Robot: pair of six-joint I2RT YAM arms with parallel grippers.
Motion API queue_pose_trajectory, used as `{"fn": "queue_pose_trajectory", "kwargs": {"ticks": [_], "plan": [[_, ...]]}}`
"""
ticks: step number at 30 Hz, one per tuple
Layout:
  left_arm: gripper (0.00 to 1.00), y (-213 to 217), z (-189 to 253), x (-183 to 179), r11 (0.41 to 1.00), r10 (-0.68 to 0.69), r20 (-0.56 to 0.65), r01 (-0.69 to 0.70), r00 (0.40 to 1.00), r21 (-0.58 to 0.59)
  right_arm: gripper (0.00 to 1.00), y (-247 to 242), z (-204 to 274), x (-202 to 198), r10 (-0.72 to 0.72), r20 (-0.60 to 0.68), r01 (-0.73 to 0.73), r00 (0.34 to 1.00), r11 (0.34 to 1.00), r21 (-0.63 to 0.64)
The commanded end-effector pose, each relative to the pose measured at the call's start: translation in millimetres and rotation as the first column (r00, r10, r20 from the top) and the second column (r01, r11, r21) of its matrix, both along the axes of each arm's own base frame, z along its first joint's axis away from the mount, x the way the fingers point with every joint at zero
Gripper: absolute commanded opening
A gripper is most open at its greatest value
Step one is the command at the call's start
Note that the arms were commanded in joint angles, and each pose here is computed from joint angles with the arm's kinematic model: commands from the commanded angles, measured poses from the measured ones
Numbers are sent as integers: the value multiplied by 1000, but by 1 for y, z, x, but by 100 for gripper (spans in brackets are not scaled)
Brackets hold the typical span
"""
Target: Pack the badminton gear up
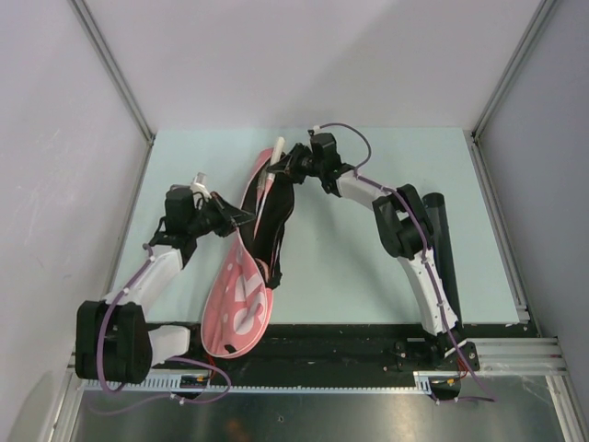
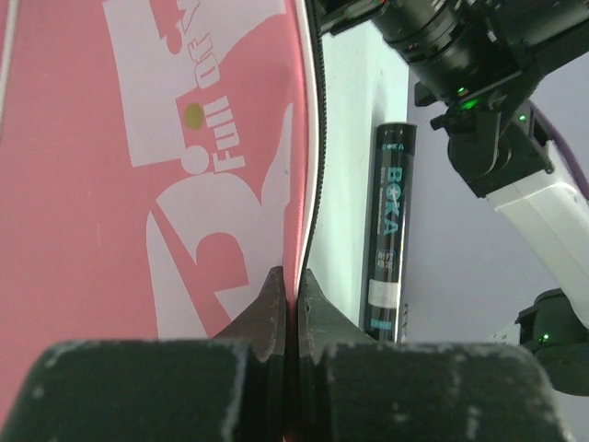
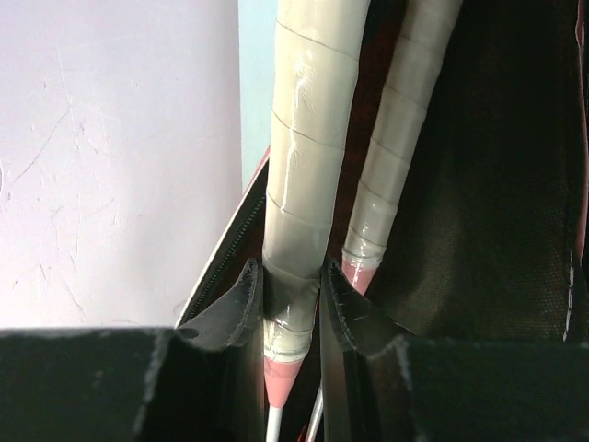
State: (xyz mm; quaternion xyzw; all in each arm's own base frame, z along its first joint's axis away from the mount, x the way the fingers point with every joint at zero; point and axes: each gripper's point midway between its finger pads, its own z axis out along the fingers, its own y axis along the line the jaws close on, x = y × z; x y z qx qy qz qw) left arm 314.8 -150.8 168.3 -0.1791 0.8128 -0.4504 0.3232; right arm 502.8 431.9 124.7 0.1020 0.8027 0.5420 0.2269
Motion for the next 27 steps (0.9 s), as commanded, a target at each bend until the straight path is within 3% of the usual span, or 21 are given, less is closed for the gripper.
{"fn": "queue_pose_trajectory", "kwargs": {"ticks": [1,3,7,9,11,13,16,19,24,27], "plan": [[0,-12,56,28,998,-56,214,63,975,-28,7,50,35,-57,195,33,-196,980,980,38],[1,-15,49,30,999,-52,189,53,981,-3,7,55,27,-53,208,16,-208,978,977,52],[23,-3,33,42,981,-7,184,-29,983,191,6,44,13,-38,173,1,-172,985,985,21],[25,-4,28,47,966,-9,148,-29,989,256,5,42,15,-37,175,1,-174,985,984,30],[31,-1,24,62,926,11,171,-74,985,370,5,43,15,-38,178,3,-178,984,983,39],[31,8,15,74,886,47,168,-119,985,448,3,44,17,-39,182,-9,-181,983,981,64],[37,8,7,94,847,55,166,-134,985,515,2,46,21,-41,182,2,-182,983,981,73],[55,11,-1,112,812,67,147,-140,987,567,1,39,23,-36,164,5,-164,986,983,78],[59,15,-13,131,772,87,112,-138,990,621,0,34,27,-28,153,9,-154,988,984,92],[54,17,-20,142,747,91,94,-130,991,651,0,34,28,-26,153,10,-153,988,984,95]]}}
